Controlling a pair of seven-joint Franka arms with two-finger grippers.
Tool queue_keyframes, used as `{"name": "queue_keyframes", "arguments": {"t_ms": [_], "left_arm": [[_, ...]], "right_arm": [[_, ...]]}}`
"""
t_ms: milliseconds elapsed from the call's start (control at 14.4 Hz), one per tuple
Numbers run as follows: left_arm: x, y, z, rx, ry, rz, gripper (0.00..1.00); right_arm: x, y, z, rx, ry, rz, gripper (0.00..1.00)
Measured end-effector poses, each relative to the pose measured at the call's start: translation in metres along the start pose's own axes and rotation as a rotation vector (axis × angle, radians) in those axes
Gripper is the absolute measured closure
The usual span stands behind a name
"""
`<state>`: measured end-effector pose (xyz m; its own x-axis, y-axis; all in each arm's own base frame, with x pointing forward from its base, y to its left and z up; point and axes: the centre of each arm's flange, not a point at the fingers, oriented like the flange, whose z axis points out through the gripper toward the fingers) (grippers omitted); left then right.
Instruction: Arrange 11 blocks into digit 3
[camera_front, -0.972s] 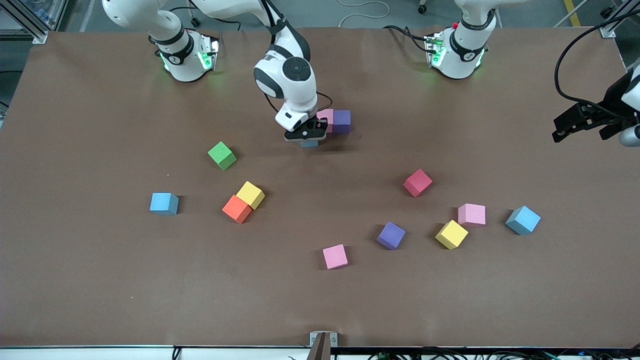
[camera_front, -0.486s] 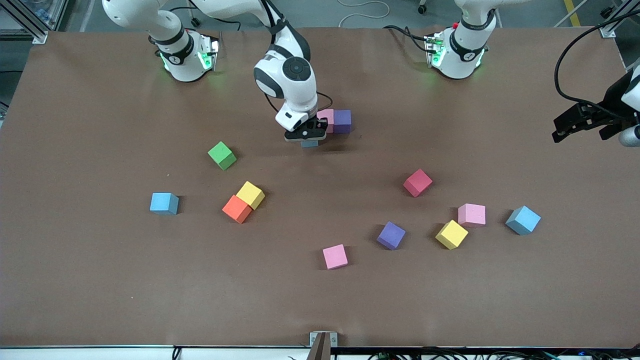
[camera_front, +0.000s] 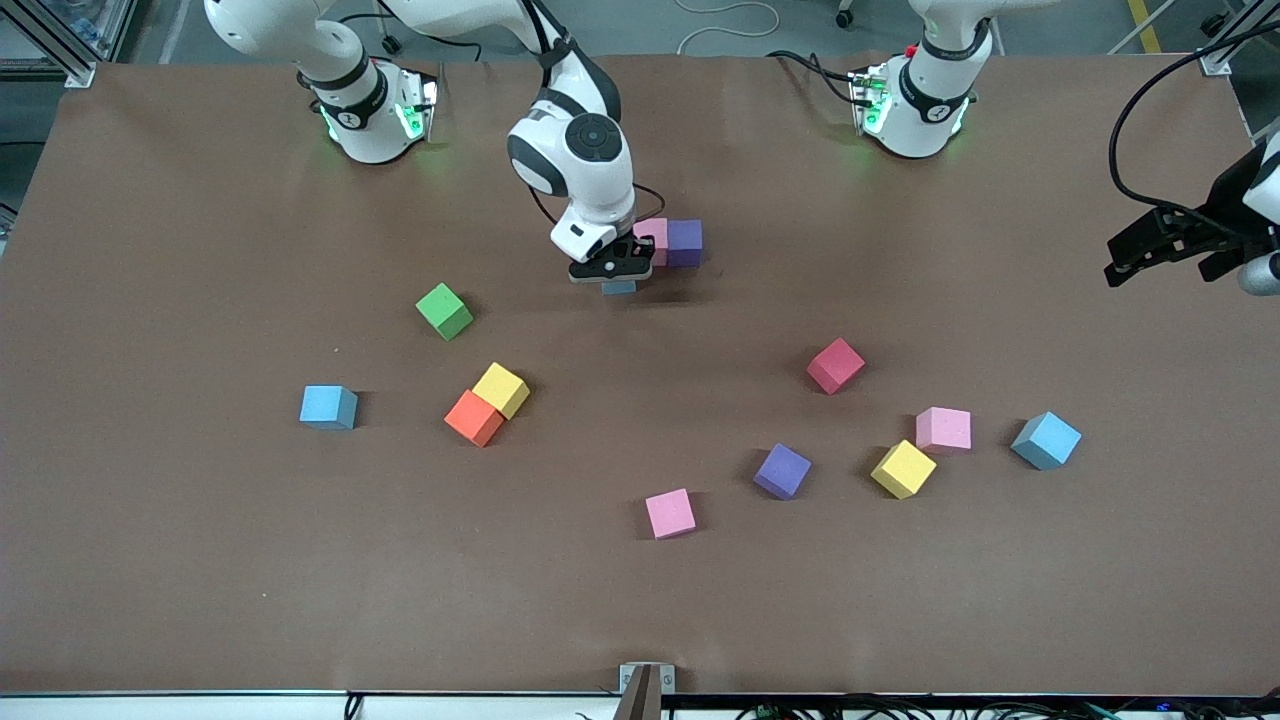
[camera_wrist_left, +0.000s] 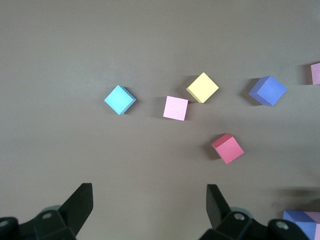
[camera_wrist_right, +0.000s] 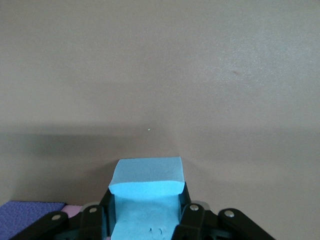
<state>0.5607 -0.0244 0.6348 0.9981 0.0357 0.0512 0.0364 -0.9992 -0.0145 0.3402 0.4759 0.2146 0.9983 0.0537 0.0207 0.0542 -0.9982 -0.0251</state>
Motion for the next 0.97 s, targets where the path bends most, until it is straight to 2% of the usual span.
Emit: {"name": "queue_keyframes", "arguments": {"t_ms": [139, 208, 556, 833, 972], "left_arm": [[0.002, 0.000, 0.002, -0.001, 0.002, 0.000, 0.00], [0.003, 0.000, 0.003, -0.001, 0.002, 0.000, 0.00], [0.004, 0.000, 0.003, -0.001, 0.005, 0.000, 0.00], [0.004, 0.000, 0.004, -0.001, 0.005, 0.000, 0.00], [0.004, 0.000, 0.004, -0.001, 0.005, 0.000, 0.00]], "right_arm": [[0.000, 0.000, 0.000, 0.000, 0.000, 0.000, 0.50], [0.000, 0.001, 0.001, -0.005, -0.004, 0.001, 0.45], [0.002, 0.003, 0.001, -0.015, -0.009, 0.004, 0.00], [0.011, 0.003, -0.005, -0.008, 0.003, 0.013, 0.00], [0.027, 0.013, -0.017, -0.024, -0.003, 0.023, 0.00]]}}
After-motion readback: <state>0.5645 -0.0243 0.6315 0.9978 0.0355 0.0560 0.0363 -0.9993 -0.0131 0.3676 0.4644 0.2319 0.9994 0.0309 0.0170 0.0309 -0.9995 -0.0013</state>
